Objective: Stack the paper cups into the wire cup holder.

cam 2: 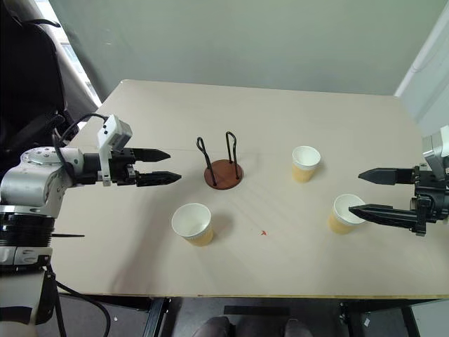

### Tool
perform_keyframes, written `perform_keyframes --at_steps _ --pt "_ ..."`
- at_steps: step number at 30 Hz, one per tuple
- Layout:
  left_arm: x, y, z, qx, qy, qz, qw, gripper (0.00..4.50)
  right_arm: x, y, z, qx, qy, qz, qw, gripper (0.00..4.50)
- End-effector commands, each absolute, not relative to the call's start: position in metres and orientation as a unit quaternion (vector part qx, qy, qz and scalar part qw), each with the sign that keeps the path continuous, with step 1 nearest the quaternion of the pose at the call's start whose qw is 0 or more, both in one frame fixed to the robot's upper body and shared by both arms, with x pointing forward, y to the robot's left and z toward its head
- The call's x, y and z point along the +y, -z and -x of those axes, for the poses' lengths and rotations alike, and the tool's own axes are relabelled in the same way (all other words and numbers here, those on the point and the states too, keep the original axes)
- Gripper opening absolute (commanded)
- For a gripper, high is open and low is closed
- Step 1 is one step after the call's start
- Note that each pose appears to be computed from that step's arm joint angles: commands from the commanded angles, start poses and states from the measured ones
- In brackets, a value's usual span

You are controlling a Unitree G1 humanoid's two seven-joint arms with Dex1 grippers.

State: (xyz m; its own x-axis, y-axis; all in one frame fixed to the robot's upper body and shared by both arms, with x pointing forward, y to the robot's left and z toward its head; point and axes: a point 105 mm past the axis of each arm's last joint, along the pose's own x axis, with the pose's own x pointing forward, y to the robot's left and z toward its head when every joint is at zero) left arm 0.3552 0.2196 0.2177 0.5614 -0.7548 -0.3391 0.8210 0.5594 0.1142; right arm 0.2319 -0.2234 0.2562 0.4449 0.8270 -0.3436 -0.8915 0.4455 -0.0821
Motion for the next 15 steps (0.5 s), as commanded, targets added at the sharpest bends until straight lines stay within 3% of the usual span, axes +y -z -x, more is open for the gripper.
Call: perform_keyframes --at_steps 1,10,15 --pt "0.215 -0.223 -0.361 0.118 0.439 -0.145 0.879 4.48 -0.212 -0.278 -0.220 0.083 -0.534 0.141 0.829 4.50" --pt "0.182 -0.202 -0.377 0.125 0.449 -0.143 0.873 4.48 -0.213 -0.275 -0.224 0.089 -0.514 0.145 0.841 4.50" --pt "0.170 -0.212 -0.388 0.105 0.457 -0.125 0.874 4.48 -0.211 -0.275 -0.222 0.087 -0.510 0.143 0.844 4.50"
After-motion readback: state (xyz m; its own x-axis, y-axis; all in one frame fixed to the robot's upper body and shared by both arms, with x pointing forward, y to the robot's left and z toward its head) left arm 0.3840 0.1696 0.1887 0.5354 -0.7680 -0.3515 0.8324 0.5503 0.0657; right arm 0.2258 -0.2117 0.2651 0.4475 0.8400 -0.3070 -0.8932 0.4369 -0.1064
